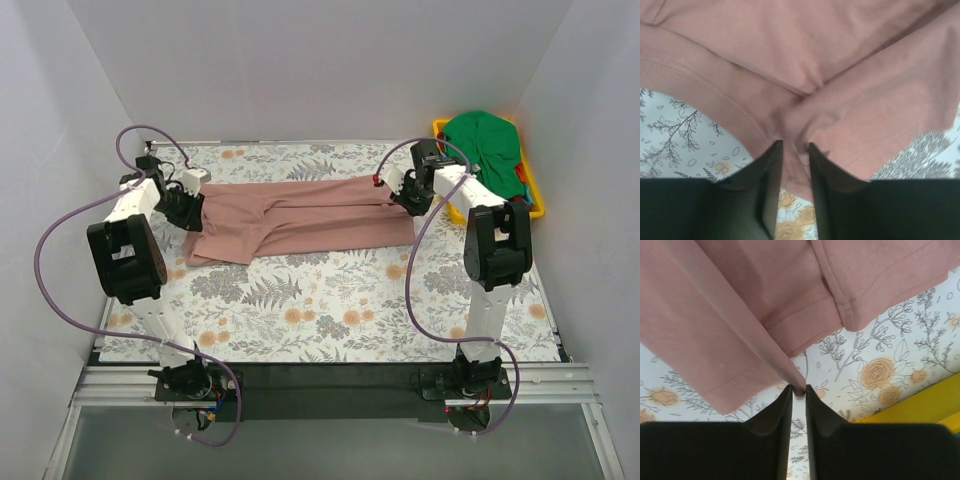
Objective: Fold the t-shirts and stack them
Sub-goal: Fold the tshirt
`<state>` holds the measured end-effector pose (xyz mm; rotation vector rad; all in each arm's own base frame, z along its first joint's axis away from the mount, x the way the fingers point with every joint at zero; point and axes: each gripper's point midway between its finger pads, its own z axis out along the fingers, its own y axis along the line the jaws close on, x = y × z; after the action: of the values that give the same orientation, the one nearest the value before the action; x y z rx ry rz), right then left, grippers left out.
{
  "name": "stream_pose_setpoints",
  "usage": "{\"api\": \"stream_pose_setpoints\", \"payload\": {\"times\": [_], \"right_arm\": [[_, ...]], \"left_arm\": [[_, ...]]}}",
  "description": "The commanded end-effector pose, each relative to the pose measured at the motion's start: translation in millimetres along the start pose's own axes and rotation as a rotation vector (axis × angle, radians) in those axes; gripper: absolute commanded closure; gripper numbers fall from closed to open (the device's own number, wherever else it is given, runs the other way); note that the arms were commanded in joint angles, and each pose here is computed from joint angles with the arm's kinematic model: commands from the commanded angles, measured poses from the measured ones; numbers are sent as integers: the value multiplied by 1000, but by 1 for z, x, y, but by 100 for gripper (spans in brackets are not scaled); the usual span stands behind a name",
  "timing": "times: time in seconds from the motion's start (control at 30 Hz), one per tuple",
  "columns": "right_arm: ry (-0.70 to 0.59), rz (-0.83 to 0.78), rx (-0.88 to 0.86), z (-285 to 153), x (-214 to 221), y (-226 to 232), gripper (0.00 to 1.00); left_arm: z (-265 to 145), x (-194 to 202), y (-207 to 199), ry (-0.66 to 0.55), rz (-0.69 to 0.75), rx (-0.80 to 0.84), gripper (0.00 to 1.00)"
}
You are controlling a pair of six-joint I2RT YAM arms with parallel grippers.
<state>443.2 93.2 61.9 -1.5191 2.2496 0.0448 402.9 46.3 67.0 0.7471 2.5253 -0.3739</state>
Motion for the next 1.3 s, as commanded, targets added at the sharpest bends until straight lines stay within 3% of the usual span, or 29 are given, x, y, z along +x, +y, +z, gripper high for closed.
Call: {"api": "stream_pose_setpoints", "payload": {"times": [0.0,0.03,0.07,0.17,0.4,0.67,1.27], "right_arm": [[30,23,55,-5,1,-21,75],[30,42,67,-8,0,-24,66],[23,59,73,-11,-1,-26,49],[-28,177,81,-36,-2,-38,37],[-117,456,-160,-56,6,10,45],[-82,581,-331,-30,25,62,51],[-94,717,-298,-10,15,34,48]], "left_arm": [[-8,-23,18,-55,-10,-69,69],[-10,-25,17,-61,-26,-64,65],[-13,-26,15,-68,-37,-60,61],[-29,-23,11,-102,-97,-44,56],[-41,27,-18,-79,-274,50,52],[-28,51,-37,-89,-255,51,51],[-16,60,-24,-58,-176,35,53]]}}
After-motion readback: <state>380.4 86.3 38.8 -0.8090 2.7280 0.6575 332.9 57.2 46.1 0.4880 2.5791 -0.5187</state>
